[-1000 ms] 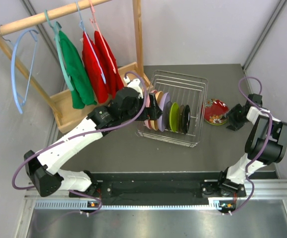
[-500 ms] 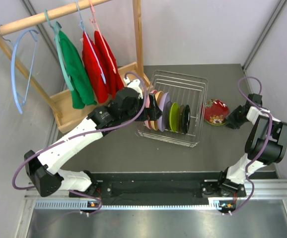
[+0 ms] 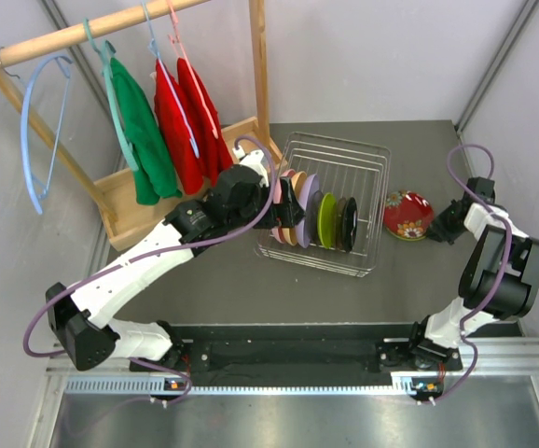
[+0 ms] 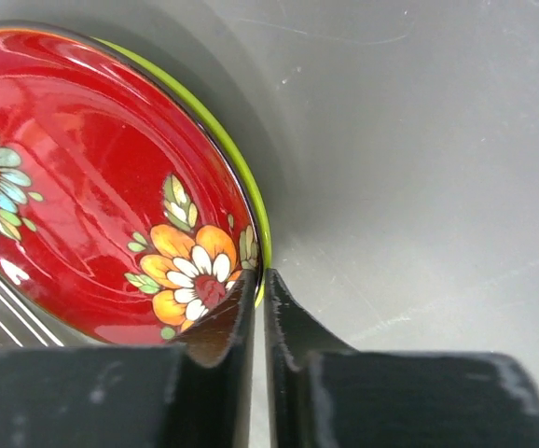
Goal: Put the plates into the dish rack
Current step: Pick up the plate at the center of the board.
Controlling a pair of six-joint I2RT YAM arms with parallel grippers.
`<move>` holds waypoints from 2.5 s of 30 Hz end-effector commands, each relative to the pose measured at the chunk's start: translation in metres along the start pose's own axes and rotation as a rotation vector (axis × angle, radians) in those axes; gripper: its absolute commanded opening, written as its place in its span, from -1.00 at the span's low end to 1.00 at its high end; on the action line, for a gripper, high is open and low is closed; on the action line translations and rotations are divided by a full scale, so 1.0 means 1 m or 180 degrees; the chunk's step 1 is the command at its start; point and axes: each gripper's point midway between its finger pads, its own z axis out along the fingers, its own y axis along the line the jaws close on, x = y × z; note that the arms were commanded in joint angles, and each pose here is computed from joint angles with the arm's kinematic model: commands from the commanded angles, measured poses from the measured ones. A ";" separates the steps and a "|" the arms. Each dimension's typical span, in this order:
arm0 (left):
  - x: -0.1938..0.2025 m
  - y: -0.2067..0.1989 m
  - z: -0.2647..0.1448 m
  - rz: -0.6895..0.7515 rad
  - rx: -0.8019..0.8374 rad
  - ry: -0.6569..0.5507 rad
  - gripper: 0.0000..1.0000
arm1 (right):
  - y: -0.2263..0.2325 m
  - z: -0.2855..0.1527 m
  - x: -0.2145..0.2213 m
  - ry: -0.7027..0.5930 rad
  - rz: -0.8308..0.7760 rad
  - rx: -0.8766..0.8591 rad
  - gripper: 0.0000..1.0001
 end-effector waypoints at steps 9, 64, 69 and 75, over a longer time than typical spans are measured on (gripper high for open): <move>-0.007 -0.004 0.002 -0.0020 0.0087 -0.0086 0.98 | -0.002 -0.035 -0.016 -0.0349 -0.0105 0.0087 -1.00; 0.010 -0.004 0.018 -0.0147 0.0268 0.0094 0.98 | -0.011 -0.036 0.003 -0.0282 -0.0325 0.0014 -1.00; 0.008 -0.003 0.013 -0.0142 0.0253 0.0050 0.98 | -0.020 -0.009 0.012 -0.0185 -0.0157 0.0071 -0.95; 0.007 0.000 0.010 -0.0138 0.0212 0.0016 0.98 | -0.016 0.006 0.017 -0.0131 -0.0020 -0.0047 -0.74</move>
